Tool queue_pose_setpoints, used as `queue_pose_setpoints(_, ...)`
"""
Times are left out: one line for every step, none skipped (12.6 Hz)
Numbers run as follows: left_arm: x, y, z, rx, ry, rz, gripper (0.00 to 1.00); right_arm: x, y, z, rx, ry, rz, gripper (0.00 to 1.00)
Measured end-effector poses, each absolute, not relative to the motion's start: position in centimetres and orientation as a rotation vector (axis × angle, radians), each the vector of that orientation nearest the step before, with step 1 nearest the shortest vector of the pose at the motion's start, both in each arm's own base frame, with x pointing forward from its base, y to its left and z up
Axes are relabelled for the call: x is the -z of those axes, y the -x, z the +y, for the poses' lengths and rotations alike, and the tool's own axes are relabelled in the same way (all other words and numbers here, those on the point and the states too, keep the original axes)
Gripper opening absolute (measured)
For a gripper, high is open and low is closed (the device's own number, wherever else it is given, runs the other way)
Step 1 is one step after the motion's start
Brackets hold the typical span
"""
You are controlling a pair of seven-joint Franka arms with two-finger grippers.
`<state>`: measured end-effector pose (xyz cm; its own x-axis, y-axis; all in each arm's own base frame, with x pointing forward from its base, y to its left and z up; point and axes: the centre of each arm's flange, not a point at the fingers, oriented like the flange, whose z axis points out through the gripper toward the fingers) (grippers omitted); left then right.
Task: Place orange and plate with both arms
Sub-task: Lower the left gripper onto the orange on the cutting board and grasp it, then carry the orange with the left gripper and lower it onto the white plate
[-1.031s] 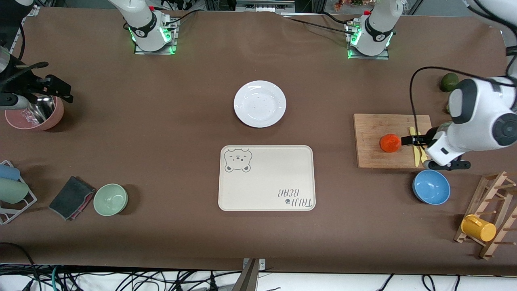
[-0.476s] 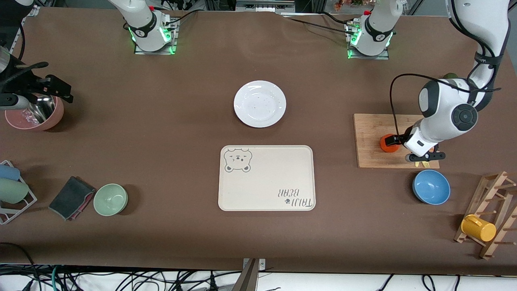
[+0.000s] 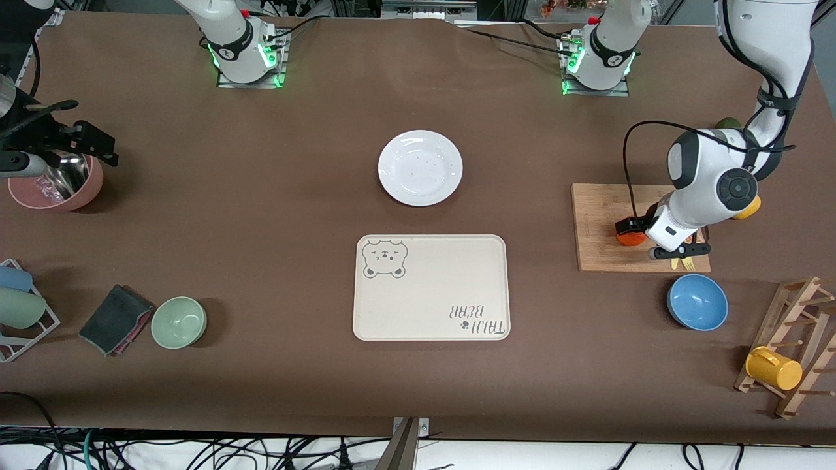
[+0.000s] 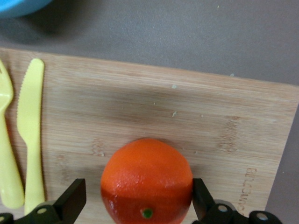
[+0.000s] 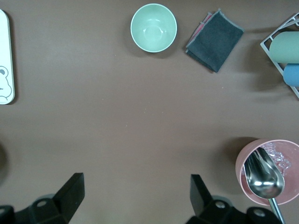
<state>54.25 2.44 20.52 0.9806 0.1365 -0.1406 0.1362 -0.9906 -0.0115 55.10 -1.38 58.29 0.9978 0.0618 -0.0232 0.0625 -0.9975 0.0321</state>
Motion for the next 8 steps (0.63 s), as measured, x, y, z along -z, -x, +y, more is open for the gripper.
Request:
queue_pose_setpoints(-20.0, -54.2, 2.4, -0.227, 3.124, -0.217, 1.0, -58.3, -55.1, -1.4, 0.035, -3.107, 0.097, 1.0)
queue_pose_setpoints(-19.6, -54.2, 2.4, -0.224, 3.125, -0.218, 1.0, -58.3, -55.1, -1.4, 0.035, -3.107, 0.097, 1.0)
queue_pose_setpoints(-19.3, -54.2, 2.4, -0.224, 3.125, -0.218, 1.0, -58.3, -55.1, -1.4, 0.035, -3.107, 0.097, 1.0)
queue_pose_setpoints(-19.0, -54.2, 2.4, -0.222, 3.126, -0.218, 1.0, -58.3, -55.1, -1.4, 0.034, -3.107, 0.097, 1.0)
queue_pose_setpoints(-18.7, -54.2, 2.3, -0.218, 3.127, -0.217, 0.98, -58.3, -55.1, -1.4, 0.034, -3.107, 0.095, 1.0)
queue_pose_setpoints(-18.4, -54.2, 2.3, -0.218, 3.128, -0.217, 0.96, -58.3, -55.1, -1.4, 0.034, -3.107, 0.094, 1.0)
queue_pose_setpoints(-18.2, -54.2, 2.3, -0.216, 3.128, -0.217, 0.81, -58.3, -55.1, -1.1, 0.034, -3.107, 0.1, 1.0)
queue_pose_setpoints(-18.3, -54.2, 2.2, -0.212, 3.128, -0.215, 0.77, -58.3, -55.1, -0.6, 0.033, -3.106, 0.116, 1.0)
